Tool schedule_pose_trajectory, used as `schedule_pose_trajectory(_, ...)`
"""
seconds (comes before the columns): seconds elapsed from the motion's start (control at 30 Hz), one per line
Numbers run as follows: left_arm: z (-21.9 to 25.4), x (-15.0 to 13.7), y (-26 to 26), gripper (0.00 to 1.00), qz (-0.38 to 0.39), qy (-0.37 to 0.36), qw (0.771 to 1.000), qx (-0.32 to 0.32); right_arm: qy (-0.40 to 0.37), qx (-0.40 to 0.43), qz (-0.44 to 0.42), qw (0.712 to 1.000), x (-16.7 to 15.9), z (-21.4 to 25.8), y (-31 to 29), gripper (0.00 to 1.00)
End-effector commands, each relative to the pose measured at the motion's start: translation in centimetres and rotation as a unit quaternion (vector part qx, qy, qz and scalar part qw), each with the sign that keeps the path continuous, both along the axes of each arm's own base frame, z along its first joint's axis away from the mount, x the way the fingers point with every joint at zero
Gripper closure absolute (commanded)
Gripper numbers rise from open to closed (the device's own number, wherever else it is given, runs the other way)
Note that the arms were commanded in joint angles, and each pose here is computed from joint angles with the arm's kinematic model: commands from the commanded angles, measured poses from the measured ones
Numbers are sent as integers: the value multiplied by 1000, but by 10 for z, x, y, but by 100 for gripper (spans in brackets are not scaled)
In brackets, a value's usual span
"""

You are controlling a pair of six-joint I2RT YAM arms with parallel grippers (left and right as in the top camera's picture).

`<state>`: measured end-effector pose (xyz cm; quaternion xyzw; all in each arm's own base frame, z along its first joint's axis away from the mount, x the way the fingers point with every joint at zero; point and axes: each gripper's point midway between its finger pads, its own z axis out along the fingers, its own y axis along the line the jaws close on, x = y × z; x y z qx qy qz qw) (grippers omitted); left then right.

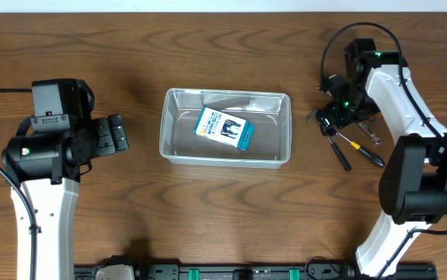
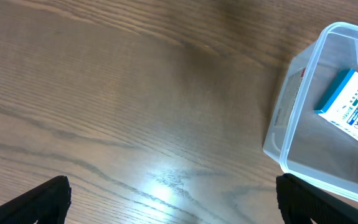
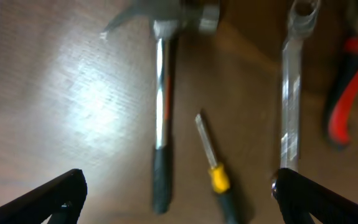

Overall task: Pack container
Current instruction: 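Move the right gripper back over the claw hammer, then lower the right gripper and grasp the claw hammer by its handle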

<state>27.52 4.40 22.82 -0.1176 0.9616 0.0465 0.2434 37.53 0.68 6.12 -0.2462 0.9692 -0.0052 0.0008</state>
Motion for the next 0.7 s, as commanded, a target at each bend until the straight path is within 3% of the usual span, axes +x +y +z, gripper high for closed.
schedule_pose_trajectory(0.0,3,-1,0,2,1,-4,1000,-3,-26,13,99,995,8,7,7,1)
schedule_pose_trajectory(0.23,3,-1,0,2,1,-4,1000,-3,-33,63,82,994,15,-4,25,1)
schedule_pose_trajectory(0.67,3,-1,0,2,1,-5,1000,-3,4,67,77,995,12,-39,25,1)
